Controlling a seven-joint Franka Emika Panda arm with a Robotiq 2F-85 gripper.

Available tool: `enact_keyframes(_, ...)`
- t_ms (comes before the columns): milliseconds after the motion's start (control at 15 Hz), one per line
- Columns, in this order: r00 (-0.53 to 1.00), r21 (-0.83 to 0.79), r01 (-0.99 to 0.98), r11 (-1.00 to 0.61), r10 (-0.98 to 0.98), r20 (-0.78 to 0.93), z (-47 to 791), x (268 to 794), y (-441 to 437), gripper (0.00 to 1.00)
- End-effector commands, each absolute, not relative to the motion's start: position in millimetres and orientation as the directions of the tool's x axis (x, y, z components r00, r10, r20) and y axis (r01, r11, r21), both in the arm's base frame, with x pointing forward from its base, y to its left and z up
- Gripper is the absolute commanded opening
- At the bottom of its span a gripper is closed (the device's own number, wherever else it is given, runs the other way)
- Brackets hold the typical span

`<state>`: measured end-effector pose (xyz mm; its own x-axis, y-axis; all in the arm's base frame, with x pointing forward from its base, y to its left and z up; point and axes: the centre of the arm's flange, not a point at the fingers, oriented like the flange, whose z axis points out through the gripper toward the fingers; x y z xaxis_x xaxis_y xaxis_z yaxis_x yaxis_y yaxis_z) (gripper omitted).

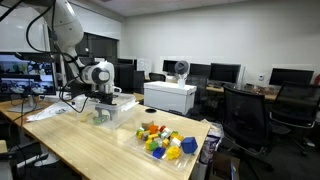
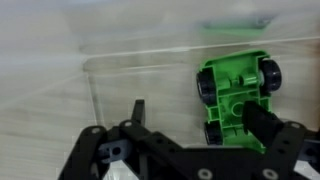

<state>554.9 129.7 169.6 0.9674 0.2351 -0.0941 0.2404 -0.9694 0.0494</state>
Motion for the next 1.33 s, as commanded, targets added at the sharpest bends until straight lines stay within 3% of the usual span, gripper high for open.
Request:
enact_keyframes(0,0.969,0.032,0.243,-0.970,0.241,-0.044,208,529,143,1.00)
enact_keyframes(333,0.965,0.005,0.263,-0.965,0.263,0.016,252,504,168,1.00)
enact_keyframes(1267,0.967,0.025,0.243,-0.970,0.241,-0.078,177,537,151,1.00)
